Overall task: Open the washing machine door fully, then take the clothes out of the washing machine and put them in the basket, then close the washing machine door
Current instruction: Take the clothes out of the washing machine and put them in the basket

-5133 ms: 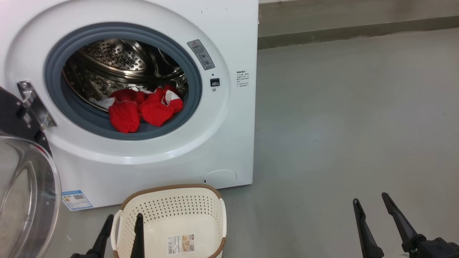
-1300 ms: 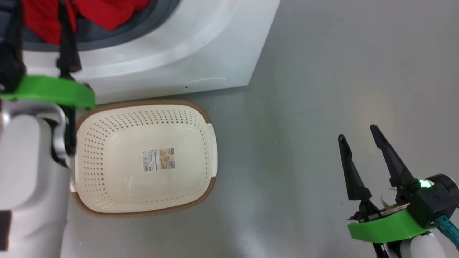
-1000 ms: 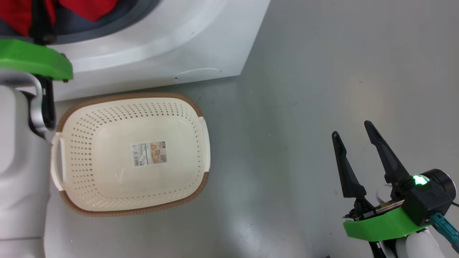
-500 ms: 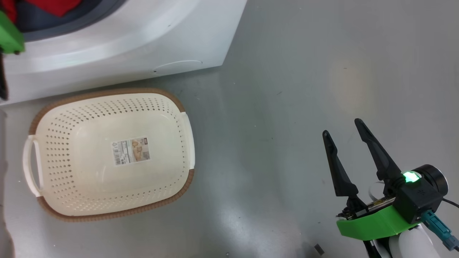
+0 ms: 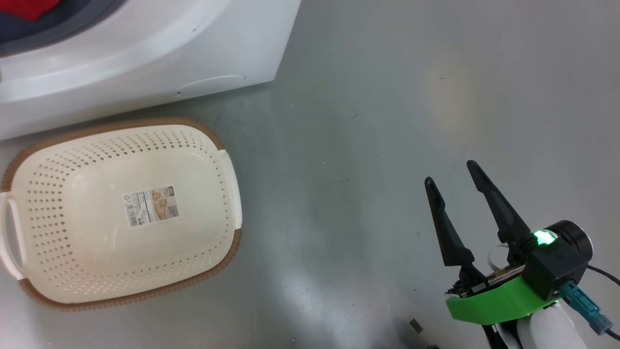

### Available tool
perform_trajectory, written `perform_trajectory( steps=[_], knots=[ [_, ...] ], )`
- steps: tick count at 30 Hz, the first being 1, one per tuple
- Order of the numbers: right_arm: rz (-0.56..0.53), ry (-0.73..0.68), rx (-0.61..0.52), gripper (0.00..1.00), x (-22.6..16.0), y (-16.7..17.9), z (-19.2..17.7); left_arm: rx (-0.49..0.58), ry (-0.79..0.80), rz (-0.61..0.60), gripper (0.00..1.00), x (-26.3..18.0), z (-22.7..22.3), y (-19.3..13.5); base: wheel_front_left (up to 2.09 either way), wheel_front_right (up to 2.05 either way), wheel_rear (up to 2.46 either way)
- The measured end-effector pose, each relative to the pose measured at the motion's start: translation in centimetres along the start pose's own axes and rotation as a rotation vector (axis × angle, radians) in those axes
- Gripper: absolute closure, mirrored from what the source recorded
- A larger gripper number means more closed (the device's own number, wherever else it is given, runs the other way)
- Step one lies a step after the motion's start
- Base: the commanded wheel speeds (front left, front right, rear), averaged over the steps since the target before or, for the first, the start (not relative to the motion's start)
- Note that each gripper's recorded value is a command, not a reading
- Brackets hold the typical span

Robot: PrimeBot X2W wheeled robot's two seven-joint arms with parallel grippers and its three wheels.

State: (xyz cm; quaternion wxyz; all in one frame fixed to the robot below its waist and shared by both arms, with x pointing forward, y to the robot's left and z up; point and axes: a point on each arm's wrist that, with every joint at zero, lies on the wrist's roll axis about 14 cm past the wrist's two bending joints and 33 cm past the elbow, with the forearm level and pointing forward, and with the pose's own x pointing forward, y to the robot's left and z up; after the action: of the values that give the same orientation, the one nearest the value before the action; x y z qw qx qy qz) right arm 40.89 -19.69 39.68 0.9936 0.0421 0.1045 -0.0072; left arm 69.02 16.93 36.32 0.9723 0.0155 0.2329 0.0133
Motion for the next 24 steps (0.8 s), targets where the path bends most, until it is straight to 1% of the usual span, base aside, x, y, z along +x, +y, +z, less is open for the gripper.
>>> perform_trajectory(
  steps=[5, 12, 13, 14, 15, 16, 17, 21, 24],
  knots=[
    [-0.007, 0.003, 0.003, 0.0, -0.3, -0.2, 0.0, 0.021, 0.047, 0.034, 0.0, 0.1, -0.8, 0.9, 0.0, 0.0, 0.0],
    [-0.009, 0.001, 0.002, 0.0, -0.6, -0.2, 0.2, 0.049, 0.065, 0.036, 0.0, 0.0, -0.9, 0.6, 0.0, 0.0, 0.0],
    [-0.009, 0.001, 0.002, 0.0, -0.6, -0.2, 0.2, 0.049, 0.067, 0.036, 0.07, 0.0, -0.9, 0.6, 0.0, 0.0, 0.0],
    [-0.009, 0.001, 0.002, 0.0, -0.6, -0.2, 0.2, 0.049, 0.068, 0.036, 0.33, 0.0, -1.0, 0.6, 0.0, 0.0, 0.0],
    [-0.009, 0.001, 0.002, 0.0, -0.6, -0.2, 0.2, 0.051, 0.072, 0.036, 0.62, 0.0, -1.1, 0.6, 0.0, 0.0, 0.0],
    [-0.009, 0.002, 0.002, 0.0, -0.6, -0.2, 0.1, 0.048, 0.08, 0.034, 0.83, 0.0, -1.3, 0.6, 0.0, 0.0, 0.0],
    [-0.009, 0.004, 0.002, 0.0, -0.6, -0.2, 0.1, 0.044, 0.09, 0.03, 1.0, 0.0, -1.5, 0.5, 0.0, 0.0, 0.0],
    [-0.008, 0.01, 0.003, 0.0, -0.5, -0.2, -0.2, 0.039, 0.106, 0.012, 1.0, 0.1, -2.2, 0.4, 0.0, 0.0, 0.0],
    [-0.008, 0.014, 0.013, 0.0, -0.4, -0.1, -0.4, 0.037, 0.074, 0.007, 1.0, 0.2, -1.9, 0.5, 0.0, 0.0, 0.0]
  ],
)
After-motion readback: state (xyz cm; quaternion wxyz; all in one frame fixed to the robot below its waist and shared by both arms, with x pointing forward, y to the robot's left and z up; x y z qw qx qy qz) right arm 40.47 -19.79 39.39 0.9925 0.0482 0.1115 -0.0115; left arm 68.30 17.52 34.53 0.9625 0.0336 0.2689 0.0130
